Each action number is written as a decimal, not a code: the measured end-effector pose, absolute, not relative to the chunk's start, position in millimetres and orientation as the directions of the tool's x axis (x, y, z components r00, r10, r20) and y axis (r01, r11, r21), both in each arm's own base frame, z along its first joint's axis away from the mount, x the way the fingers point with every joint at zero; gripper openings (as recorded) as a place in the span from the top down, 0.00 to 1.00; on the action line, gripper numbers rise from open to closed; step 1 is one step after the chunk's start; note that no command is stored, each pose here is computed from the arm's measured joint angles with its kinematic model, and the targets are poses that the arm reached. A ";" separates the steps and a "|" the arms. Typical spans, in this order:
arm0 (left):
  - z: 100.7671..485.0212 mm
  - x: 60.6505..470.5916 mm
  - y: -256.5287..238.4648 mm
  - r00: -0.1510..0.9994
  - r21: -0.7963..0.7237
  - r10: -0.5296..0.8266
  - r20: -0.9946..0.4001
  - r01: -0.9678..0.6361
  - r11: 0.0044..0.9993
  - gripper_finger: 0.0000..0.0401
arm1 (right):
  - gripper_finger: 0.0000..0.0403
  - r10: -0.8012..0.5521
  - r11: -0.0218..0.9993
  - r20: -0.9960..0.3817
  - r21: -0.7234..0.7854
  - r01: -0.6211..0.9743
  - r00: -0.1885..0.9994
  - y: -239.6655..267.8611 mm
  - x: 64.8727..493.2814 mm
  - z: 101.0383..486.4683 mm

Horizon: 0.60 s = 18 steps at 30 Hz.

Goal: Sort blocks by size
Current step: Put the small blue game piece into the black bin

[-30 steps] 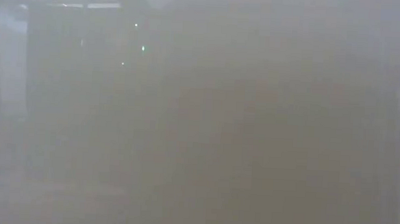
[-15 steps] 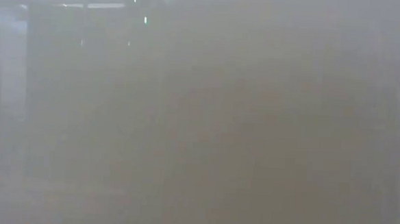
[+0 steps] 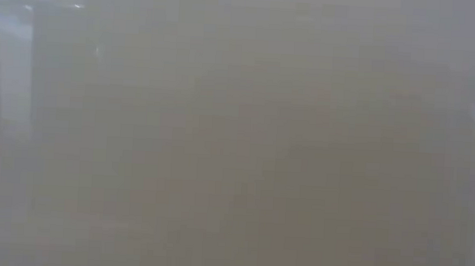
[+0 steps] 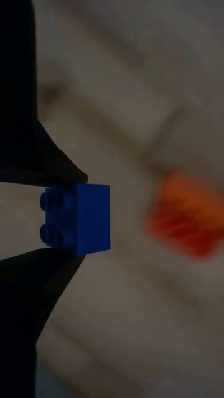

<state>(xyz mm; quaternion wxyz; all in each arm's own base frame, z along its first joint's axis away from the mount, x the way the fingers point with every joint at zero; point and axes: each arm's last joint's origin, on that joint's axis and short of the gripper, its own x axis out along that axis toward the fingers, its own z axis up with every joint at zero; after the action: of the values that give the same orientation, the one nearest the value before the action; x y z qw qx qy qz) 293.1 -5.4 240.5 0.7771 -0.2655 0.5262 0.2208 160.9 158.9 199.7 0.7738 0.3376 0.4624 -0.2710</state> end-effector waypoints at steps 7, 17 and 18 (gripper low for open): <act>269.8 324.5 109.1 0.516 -0.199 0.201 -0.833 -0.617 0.761 0.65 | 0.58 -0.152 0.584 -0.908 0.236 0.777 0.389 150.5 161.8 199.1; 263.8 381.8 221.2 0.480 -0.112 0.202 -0.854 -0.549 0.828 0.65 | 0.58 -0.215 0.433 -0.916 0.221 0.874 0.339 128.2 170.2 201.9; 259.7 387.1 228.6 0.469 -0.109 0.201 -0.860 -0.554 0.826 0.65 | 0.58 -0.218 0.418 -0.916 0.225 0.880 0.337 126.8 171.3 201.9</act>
<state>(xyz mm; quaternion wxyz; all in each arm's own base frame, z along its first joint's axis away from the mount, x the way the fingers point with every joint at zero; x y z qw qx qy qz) 387.1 228.6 259.7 0.8357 -0.1903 0.4630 0.2258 171.3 126.8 201.9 0.7223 0.3830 0.4325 -0.3801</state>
